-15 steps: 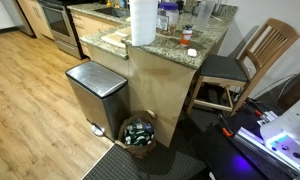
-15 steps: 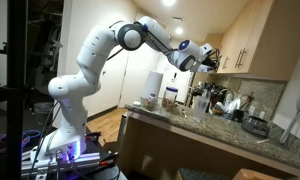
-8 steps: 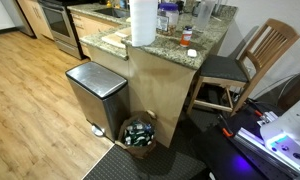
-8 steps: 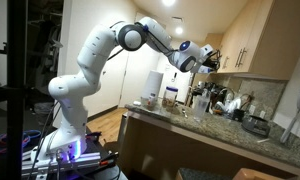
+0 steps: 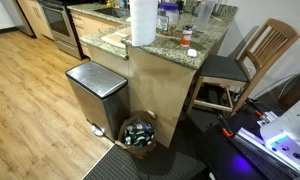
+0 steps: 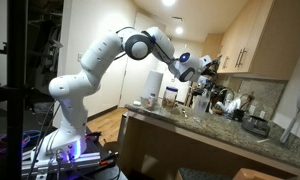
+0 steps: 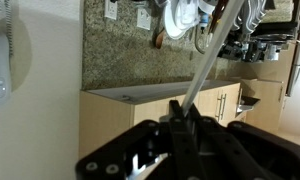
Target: Move the white object to the left then take the left spoon and put it in the clear cup
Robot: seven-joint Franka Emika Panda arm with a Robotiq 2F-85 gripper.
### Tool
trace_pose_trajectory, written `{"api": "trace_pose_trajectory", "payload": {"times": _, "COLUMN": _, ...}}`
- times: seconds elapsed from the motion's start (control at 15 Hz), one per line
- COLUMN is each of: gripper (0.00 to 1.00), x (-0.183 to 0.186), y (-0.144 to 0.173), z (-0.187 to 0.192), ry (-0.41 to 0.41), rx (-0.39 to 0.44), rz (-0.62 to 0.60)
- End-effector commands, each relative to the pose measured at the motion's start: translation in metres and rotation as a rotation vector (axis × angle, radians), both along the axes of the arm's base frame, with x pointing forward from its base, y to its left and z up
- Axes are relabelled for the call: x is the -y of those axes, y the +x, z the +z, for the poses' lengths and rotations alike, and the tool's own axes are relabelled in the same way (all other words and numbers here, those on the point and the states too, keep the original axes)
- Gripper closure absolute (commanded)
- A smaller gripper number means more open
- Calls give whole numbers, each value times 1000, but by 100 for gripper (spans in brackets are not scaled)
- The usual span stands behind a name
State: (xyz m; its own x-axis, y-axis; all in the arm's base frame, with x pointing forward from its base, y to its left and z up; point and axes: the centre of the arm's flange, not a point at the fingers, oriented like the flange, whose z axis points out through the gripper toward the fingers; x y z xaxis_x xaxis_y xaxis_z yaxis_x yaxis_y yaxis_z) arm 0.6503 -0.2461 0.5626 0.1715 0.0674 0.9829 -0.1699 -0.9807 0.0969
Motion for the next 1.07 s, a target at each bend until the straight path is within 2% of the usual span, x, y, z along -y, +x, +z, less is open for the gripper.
{"api": "trace_pose_trajectory", "payload": {"times": 0.0, "gripper": 100, "x": -2, "y": 2, "z": -4, "ry": 5, "rx": 4, "rz": 5}}
{"api": "trace_pose_trajectory", "payload": {"times": 0.13, "gripper": 100, "x": -3, "y": 3, "z": -5, "ry": 8, "rx": 6, "rz": 7}}
{"api": "trace_pose_trajectory", "payload": {"times": 0.33, "gripper": 100, "x": 10, "y": -4, "z": -19, "ry": -20, "rx": -52, "rz": -26}}
{"api": "trace_pose_trajectory", "payload": {"times": 0.6, "gripper": 100, "x": 25, "y": -11, "z": -45, "ry": -14, "rx": -99, "rz": -42}}
{"api": "trace_pose_trajectory", "payload": {"times": 0.67, "gripper": 100, "x": 28, "y": -7, "z": -37, "ry": -5, "rx": -64, "rz": -45}}
{"api": "trace_pose_trajectory", "payload": {"times": 1.0, "gripper": 100, "x": 27, "y": -4, "z": -49, "ry": -16, "rx": -69, "rz": -41}}
